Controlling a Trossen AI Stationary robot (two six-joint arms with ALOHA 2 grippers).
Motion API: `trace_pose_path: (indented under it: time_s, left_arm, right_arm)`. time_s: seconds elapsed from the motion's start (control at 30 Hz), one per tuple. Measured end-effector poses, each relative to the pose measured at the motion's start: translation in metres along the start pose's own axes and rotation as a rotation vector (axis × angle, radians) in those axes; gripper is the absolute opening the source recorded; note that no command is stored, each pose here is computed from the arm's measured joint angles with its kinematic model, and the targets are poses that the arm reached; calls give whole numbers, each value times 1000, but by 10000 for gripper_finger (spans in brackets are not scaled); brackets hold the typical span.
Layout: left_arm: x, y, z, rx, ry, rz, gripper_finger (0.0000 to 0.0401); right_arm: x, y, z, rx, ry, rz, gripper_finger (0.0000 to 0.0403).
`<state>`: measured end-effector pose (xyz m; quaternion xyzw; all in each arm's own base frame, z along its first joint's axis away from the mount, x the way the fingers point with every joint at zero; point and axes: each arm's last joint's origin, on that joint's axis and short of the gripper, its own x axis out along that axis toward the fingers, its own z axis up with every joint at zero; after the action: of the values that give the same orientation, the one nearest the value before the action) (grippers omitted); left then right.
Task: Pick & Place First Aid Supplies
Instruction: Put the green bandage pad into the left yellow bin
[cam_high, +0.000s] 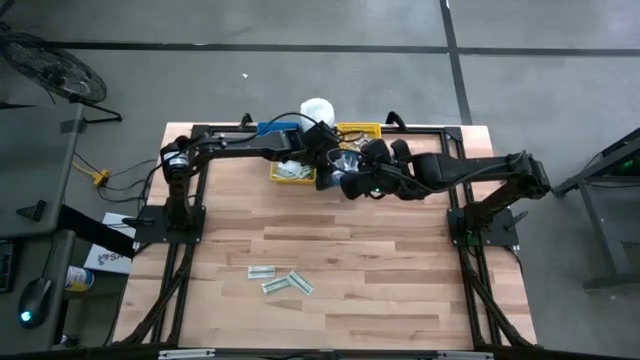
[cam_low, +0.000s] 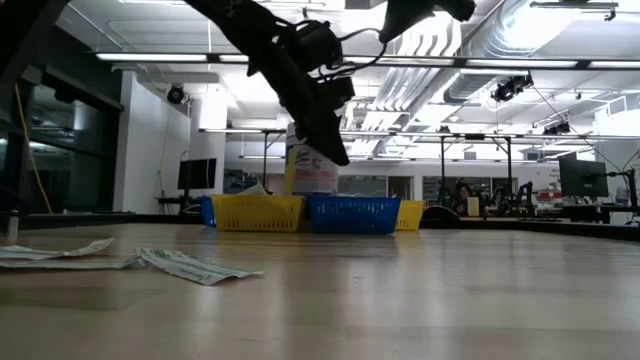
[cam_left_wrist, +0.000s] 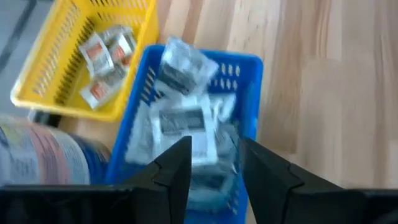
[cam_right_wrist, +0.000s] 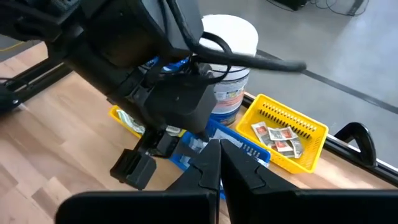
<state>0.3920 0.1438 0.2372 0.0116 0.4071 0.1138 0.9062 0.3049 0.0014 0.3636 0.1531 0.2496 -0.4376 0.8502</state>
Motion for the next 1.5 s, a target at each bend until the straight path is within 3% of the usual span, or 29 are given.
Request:
trace_pose_path:
  time_s: [0.27,0.53,0.67,0.83,1.13,1.37,1.5]
  left_arm:
    - [-3,-25,-7,-51,115,-28,133]
    - [-8,-54,-16,-118,248,-60,134]
    - [-14,-73,-15,-156,258,-64,134]
    - [-31,-103,-10,-174,225,-30,134]
    - [-53,-163,-11,-172,192,-33,133]
    - [-59,-196,-26,-291,187,-33,133]
    - [-67,-215,-31,-342,167,-25,133]
  right_arm:
    - [-10,4,-6,-51,12,33,0]
    - [-45,-12,-10,-103,52,92,0]
    - [-68,-25,-23,-187,104,79,0]
    - [-82,-35,-57,-183,101,101,0]
    - [-53,-55,-152,2,125,462,0]
    - [-26,-82,-202,140,12,770,0]
    - [-11,-101,-220,184,-42,856,0]
